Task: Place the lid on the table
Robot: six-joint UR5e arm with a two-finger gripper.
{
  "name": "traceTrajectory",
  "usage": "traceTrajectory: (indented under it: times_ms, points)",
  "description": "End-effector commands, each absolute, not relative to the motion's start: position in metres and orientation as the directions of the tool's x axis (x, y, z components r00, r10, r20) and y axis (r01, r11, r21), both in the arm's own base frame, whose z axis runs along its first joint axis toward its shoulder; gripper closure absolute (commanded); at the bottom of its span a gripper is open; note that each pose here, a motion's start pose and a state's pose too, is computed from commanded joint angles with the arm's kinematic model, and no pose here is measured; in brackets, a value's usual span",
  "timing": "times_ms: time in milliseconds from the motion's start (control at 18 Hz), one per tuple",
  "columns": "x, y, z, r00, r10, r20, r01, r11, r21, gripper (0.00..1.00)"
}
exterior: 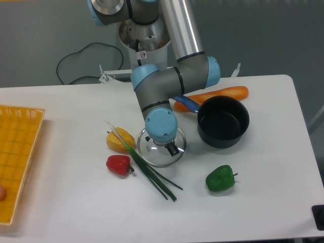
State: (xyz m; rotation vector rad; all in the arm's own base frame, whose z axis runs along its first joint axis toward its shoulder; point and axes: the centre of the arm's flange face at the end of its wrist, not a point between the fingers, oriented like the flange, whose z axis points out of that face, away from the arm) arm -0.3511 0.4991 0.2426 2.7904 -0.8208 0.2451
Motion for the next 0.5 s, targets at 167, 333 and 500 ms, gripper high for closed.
traceTrajectory:
  times_ms: [167, 333, 500]
  points:
    - [-0.357, 0.505, 0.269, 0.842, -0.511, 0.173, -0.535, -0.832, 0.147, 0.00]
    - [-0.355, 0.506, 0.278, 0.844, -0.511, 0.162, -0.531, -0.838, 0.125, 0.00]
    - [-0.356, 0.511, 0.279, 0.867, -0.481, 0.133, -0.494, -0.865, 0.093, 0.00]
